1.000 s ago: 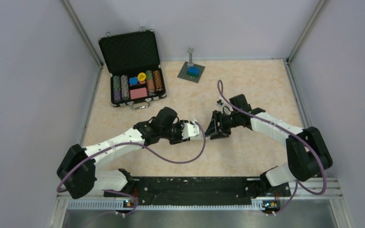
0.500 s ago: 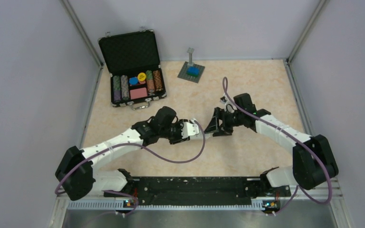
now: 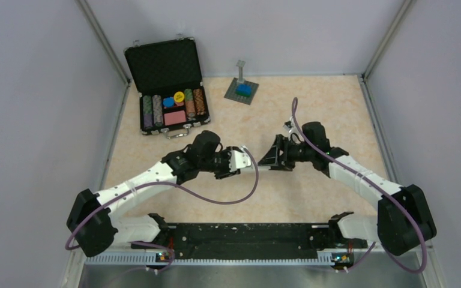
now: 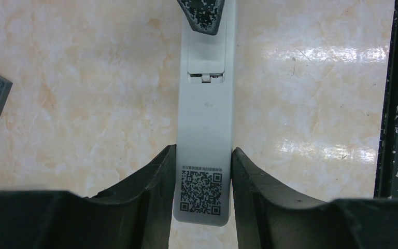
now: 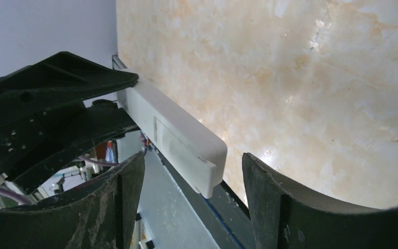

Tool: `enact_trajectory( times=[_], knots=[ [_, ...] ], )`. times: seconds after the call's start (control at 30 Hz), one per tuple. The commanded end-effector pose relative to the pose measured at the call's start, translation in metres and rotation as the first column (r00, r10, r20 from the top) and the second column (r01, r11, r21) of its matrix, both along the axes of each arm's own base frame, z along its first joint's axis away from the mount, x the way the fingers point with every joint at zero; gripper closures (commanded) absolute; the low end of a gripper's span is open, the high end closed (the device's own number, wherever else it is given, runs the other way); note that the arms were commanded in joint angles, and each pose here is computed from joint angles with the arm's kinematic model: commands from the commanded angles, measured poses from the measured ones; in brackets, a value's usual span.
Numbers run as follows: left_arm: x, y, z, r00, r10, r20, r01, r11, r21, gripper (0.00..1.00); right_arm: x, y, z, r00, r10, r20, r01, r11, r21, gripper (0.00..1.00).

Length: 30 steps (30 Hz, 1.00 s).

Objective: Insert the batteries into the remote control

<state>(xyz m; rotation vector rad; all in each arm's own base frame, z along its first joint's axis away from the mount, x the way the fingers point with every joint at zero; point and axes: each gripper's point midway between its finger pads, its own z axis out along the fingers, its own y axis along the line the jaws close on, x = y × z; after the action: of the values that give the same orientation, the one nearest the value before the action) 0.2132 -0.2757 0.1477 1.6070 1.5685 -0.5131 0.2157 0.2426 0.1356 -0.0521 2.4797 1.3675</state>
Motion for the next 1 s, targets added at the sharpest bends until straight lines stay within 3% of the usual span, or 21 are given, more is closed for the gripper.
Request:
enact_trajectory(
  times=[0.0,0.33,0.73,0.97],
  knots=[
    [0.002,-0.010,0.038,0.999,-0.017,0.052,0.022,0.995,-0.099,1.00,0.015,0.006,0.036,0.992,-0.051,0.117,0.037,0.993,0.114,0.33],
    [0.000,-0.013,0.056,0.998,-0.018,0.063,0.027,0.989,-0.146,1.00,0.013,0.012,0.051,0.990,-0.039,0.139,0.012,0.982,0.188,0.45],
    [-0.001,-0.016,0.076,0.997,-0.014,0.077,0.030,0.978,-0.204,1.00,0.005,0.012,0.055,0.987,-0.014,0.162,-0.021,0.977,0.214,0.44],
    [-0.003,-0.018,0.087,0.996,-0.016,0.083,0.035,0.971,-0.235,1.00,0.003,0.013,0.055,0.987,-0.004,0.163,-0.034,0.973,0.230,0.50]
  ],
)
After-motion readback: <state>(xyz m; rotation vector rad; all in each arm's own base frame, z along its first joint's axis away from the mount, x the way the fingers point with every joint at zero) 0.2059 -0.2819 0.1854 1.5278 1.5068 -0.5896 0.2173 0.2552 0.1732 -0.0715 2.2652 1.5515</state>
